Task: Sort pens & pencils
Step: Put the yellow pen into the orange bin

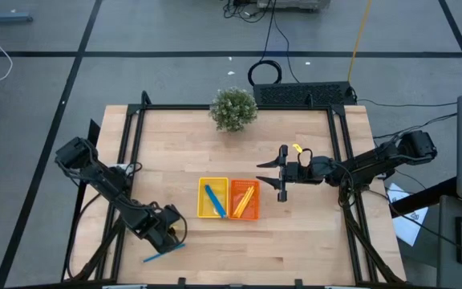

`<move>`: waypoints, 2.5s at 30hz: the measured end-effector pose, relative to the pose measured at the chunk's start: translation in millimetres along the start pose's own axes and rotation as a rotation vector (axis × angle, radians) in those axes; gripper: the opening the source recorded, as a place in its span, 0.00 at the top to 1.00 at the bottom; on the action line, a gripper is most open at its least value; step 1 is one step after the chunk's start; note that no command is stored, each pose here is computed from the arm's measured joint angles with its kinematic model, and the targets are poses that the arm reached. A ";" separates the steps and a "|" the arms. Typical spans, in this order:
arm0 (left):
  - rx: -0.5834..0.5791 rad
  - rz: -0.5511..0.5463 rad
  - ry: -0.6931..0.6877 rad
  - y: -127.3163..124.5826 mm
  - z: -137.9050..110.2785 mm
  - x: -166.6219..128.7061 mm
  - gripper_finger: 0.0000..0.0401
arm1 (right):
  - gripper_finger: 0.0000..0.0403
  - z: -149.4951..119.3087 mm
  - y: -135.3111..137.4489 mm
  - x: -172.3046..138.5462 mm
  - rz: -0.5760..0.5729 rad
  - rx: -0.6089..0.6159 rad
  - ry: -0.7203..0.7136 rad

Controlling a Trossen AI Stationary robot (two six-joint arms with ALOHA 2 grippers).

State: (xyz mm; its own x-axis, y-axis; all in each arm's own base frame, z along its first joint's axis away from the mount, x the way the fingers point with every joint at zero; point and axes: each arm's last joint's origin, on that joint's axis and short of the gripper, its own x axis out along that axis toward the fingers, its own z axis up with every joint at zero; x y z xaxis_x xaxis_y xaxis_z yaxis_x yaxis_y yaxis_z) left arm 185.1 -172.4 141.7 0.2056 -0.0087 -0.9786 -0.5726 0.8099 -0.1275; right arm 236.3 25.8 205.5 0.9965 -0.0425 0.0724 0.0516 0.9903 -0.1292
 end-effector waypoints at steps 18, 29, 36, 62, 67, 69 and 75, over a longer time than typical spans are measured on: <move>0.113 0.046 -0.059 10.9 17.9 -22.6 0.92 | 0.61 0.0 0.0 0.0 0.000 0.000 0.000; 0.324 0.072 -0.751 39.0 67.3 -137.0 0.92 | 0.61 0.0 0.0 0.0 0.000 0.000 0.000; 0.385 0.051 -1.060 63.7 98.8 -168.0 0.92 | 0.61 0.0 0.0 0.0 0.000 0.000 0.000; 0.440 -0.382 -1.454 111.0 112.4 -89.0 0.92 | 0.61 -1.8 0.3 0.0 0.003 -0.002 0.019; 0.430 -0.392 -1.450 110.8 112.6 -88.8 0.92 | 0.61 -2.5 0.4 0.0 0.003 0.013 0.026; 0.425 -0.395 -1.445 110.2 113.4 -87.3 0.92 | 0.61 -3.6 0.5 -0.1 0.004 0.031 0.037; 0.387 -0.395 -1.447 103.0 128.7 -76.9 0.92 | 0.61 -17.9 -1.4 5.2 -0.008 0.054 0.111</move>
State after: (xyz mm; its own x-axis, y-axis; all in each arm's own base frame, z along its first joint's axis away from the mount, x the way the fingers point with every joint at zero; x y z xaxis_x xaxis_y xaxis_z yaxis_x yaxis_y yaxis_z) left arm 212.4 -12.8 224.6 0.9855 0.1190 0.1211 -0.1124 0.9918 -0.0602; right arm 242.6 21.9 188.4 0.9974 -0.0618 -0.0373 0.0588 0.9954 -0.0758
